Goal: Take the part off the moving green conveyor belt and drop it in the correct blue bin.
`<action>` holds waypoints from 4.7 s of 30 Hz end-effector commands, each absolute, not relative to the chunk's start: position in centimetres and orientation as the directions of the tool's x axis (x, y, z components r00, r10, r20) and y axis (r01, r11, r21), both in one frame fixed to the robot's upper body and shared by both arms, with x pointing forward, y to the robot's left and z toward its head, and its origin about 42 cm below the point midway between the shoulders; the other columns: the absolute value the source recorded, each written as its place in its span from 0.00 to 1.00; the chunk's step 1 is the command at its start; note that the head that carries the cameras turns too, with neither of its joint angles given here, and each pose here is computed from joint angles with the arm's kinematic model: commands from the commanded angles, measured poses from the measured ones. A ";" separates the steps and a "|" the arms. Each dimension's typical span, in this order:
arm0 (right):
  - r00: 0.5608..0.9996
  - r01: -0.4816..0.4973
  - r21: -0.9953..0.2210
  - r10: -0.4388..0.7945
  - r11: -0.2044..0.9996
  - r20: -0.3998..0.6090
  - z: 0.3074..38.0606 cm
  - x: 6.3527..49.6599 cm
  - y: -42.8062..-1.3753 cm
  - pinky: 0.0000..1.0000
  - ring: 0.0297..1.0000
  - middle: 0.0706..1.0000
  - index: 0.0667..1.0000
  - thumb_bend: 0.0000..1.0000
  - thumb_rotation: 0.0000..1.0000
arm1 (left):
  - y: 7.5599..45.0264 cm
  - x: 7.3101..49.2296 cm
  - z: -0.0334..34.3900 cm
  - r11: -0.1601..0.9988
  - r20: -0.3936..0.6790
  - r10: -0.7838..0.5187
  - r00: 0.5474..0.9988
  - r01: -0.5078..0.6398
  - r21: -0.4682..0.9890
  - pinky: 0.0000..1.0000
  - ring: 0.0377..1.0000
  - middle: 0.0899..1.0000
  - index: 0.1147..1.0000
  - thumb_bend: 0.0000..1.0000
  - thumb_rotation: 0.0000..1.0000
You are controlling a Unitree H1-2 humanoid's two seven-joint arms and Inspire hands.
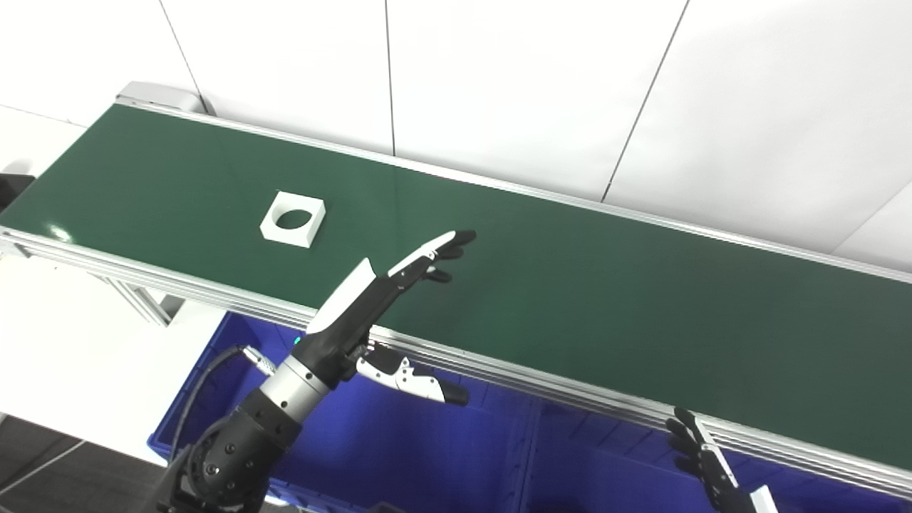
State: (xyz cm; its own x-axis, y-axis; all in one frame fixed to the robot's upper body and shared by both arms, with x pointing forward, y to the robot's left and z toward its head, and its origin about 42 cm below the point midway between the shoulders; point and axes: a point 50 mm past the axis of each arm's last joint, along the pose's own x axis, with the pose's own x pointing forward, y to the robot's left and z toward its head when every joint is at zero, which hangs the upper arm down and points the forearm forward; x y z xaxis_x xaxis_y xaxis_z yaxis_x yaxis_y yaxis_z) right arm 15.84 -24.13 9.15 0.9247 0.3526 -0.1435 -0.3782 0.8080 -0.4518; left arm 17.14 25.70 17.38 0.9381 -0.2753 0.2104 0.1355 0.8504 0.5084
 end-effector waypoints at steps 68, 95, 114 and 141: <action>0.920 -0.340 -0.422 0.390 0.841 0.035 9.0 17.1 -25.1 0.72 0.77 0.81 0.86 0.87 0.00 | 37.3 31.7 18.9 0.303 -0.151 -0.187 0.971 0.203 0.931 0.83 0.91 0.95 0.91 0.94 0.16; 0.921 -0.334 -0.415 0.386 0.846 0.047 9.4 16.5 -24.8 0.71 0.77 0.81 0.86 0.86 0.01 | 35.1 35.5 15.4 0.325 -0.045 -0.114 0.992 0.080 0.942 0.77 0.86 0.90 0.88 0.76 0.07; 0.929 -0.311 -0.410 0.366 0.857 0.060 10.1 16.2 -24.4 0.72 0.77 0.82 0.86 0.86 0.02 | 32.5 35.8 13.2 0.437 -0.183 -0.225 0.957 0.267 0.859 0.80 0.87 0.92 0.87 0.79 0.03; 0.930 -0.299 -0.392 0.358 0.870 0.085 10.4 15.7 -24.1 0.72 0.78 0.82 0.87 0.84 0.06 | 28.2 36.9 9.9 0.518 0.055 -0.253 0.966 0.087 0.851 0.49 0.42 0.46 0.42 0.50 0.00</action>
